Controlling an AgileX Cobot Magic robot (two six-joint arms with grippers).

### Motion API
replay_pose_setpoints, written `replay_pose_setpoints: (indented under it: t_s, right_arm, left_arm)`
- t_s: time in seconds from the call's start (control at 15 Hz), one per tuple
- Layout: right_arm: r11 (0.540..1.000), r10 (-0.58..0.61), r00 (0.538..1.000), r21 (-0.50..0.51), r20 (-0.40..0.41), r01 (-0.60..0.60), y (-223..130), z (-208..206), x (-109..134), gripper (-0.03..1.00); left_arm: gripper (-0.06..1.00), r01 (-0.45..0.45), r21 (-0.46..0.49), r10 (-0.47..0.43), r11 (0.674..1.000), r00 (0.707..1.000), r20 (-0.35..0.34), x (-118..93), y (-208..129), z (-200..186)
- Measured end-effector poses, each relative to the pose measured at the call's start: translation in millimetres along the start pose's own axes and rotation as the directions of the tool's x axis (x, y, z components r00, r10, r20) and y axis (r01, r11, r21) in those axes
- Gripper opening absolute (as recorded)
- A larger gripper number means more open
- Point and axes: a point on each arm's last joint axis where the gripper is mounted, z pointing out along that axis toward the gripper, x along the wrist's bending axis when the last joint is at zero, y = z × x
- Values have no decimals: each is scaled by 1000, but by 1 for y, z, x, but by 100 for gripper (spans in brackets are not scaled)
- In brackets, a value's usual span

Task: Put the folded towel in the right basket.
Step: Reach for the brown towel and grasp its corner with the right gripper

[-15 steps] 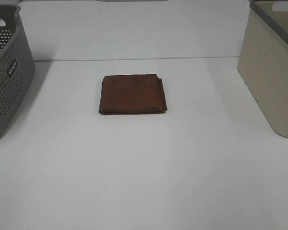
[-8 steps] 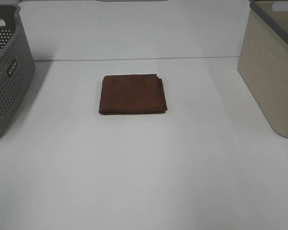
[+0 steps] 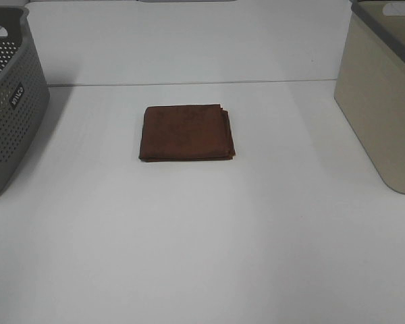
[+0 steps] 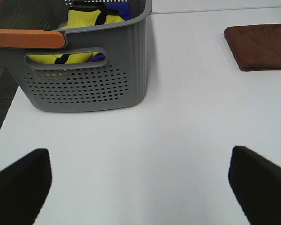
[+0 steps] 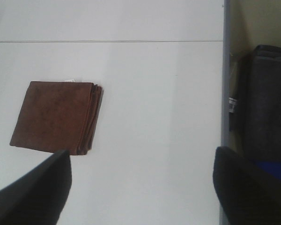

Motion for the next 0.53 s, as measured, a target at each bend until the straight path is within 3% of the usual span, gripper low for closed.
replay_pose_setpoints:
  t_s: [0.2,0.53]
  right_arm:
    - [997,-21,997,76,-69,27,26,45,5,77]
    - [965,-137,965,192,-224,181,23,131,76,77]
  left_arm:
    - [97,0,0,0,1000,1000,0,0,0,0]
    - [97,0,0,0,1000,1000,0,0,0,0]
